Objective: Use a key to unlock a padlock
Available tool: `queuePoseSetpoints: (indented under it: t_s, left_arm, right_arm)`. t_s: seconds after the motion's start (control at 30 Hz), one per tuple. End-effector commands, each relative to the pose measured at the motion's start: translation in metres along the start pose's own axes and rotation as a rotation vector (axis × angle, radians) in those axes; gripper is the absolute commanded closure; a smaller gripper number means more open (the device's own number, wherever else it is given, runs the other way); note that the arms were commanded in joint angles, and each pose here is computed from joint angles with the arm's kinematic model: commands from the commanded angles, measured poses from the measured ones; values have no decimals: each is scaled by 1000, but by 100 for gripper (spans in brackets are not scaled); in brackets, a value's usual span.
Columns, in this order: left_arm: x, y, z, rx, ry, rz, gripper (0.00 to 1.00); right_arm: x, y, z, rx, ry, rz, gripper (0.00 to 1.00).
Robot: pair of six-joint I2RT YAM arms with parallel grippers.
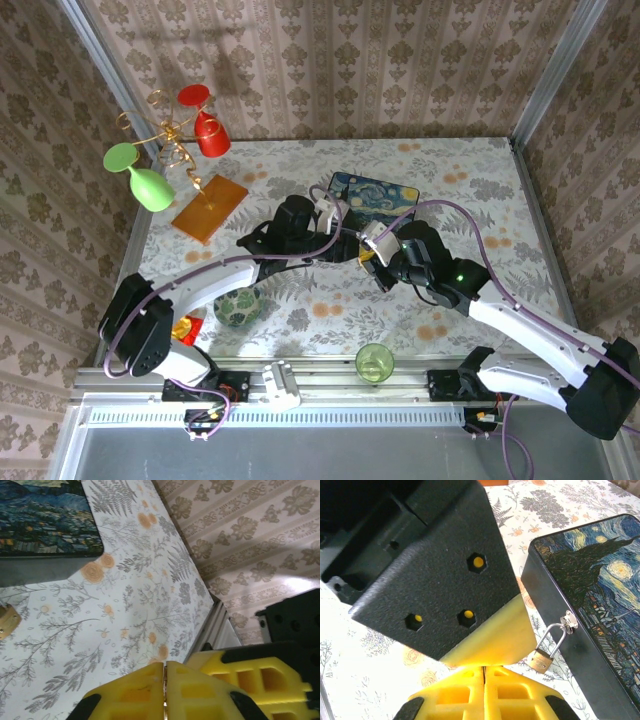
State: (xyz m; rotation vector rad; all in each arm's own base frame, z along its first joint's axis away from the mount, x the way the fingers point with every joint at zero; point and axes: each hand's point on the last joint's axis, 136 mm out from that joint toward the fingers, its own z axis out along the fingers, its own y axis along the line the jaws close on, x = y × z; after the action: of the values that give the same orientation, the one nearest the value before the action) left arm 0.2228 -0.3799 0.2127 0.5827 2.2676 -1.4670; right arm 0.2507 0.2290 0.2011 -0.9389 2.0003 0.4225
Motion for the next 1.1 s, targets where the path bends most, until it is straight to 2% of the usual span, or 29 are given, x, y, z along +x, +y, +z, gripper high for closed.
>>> queuePoseSetpoints:
  t_s: [0.0, 0.13, 0.27, 0.3, 0.33, 0.37, 0.4, 0.47, 0.63, 0.7, 0.87, 1.07]
  left_arm:
    - [5, 1, 3, -5, 43, 16, 93]
    - [3, -1, 5, 12, 33, 11, 100]
    - [-6, -6, 2, 43, -10, 11, 100]
    - [-9, -7, 1, 49, -20, 12, 100]
    - [-12, -9, -1, 57, -36, 14, 100]
    - [-15, -10, -4, 66, -53, 16, 100]
    - [-18, -11, -6, 72, -69, 19, 100]
    - [-25, -12, -13, 78, -109, 31, 100]
    - [-43, -31, -34, 117, -215, 150, 100]
    - [-49, -39, -44, 116, -260, 217, 100]
    - [-59, -67, -68, 166, -379, 384, 100]
    - [-61, -94, -84, 250, -459, 486, 100]
  right_arm:
    - [-5, -3, 1, 28, -26, -15, 100]
    - [-3, -4, 2, 34, -18, -15, 100]
    - [-2, -7, 2, 51, -27, 4, 96]
    - [-2, -7, 2, 52, -34, 12, 88]
    - [-2, -7, 1, 55, -45, 25, 72]
    - [-2, -8, -1, 58, -58, 42, 60]
    - [-2, -8, -4, 53, -72, 54, 55]
    - [-4, -7, -12, 20, -127, 105, 37]
    - [-32, -25, -51, -107, -402, 362, 15]
    - [-47, -26, -67, -204, -490, 425, 13]
    - [-75, -23, -79, -378, -550, 487, 13]
    - [-99, -16, -89, -524, -652, 508, 20]
